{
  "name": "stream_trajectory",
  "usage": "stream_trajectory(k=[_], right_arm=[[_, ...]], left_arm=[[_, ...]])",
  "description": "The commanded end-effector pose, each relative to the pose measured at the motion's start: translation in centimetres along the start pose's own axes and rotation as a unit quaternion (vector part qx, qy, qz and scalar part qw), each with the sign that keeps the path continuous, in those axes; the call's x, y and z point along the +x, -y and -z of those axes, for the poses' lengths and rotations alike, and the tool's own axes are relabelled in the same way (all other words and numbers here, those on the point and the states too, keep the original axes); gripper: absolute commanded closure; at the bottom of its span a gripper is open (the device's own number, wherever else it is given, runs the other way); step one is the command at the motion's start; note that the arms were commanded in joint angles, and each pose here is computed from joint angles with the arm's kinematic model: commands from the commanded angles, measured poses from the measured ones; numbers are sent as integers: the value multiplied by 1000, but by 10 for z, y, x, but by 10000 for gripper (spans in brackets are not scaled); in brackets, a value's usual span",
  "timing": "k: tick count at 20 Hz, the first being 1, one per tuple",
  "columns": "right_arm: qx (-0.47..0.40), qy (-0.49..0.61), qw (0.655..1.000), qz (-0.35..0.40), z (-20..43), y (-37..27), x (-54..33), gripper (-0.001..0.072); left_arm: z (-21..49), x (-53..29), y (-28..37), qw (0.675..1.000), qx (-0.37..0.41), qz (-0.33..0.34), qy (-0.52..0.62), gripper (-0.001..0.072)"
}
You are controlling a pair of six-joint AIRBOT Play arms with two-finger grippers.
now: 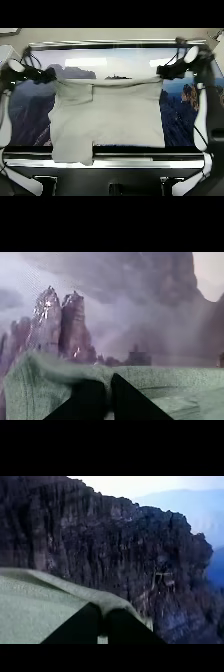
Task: Fold the clothes and pants, and hang the long-sleeved shirts on hangers.
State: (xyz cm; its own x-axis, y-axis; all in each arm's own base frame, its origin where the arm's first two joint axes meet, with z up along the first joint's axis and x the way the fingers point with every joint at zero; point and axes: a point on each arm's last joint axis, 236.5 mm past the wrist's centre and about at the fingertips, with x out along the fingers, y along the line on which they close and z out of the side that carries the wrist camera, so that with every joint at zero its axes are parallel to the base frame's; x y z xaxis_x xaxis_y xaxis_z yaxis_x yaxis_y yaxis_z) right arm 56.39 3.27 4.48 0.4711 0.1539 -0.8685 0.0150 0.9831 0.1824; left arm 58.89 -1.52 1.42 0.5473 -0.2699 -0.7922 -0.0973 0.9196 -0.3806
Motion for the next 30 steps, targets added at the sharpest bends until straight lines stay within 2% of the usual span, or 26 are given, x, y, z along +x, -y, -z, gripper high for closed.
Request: stream_trajectory(k=[1,5,10,17,25,30], right_arm=[[10,-3,1000,5,8,18,92,676],[21,30,999,6,-6,21,105,676],[32,-59,998,7,29,17,83,676],[39,-148,987,53,70,34,60,676],[51,-179,980,67,86,40,61,675],[62,-217,972,70,105,41,72,675]], left_arm=[[10,88,-22,999,-41,19,-6,690],[-7,92,-14,999,-36,31,11,690],[27,35,4,994,-38,43,-92,690],[92,-9,-44,969,-13,-66,-238,690],[102,-7,-35,964,2,-78,-254,690],[110,-8,-38,955,-3,-133,-264,690]])
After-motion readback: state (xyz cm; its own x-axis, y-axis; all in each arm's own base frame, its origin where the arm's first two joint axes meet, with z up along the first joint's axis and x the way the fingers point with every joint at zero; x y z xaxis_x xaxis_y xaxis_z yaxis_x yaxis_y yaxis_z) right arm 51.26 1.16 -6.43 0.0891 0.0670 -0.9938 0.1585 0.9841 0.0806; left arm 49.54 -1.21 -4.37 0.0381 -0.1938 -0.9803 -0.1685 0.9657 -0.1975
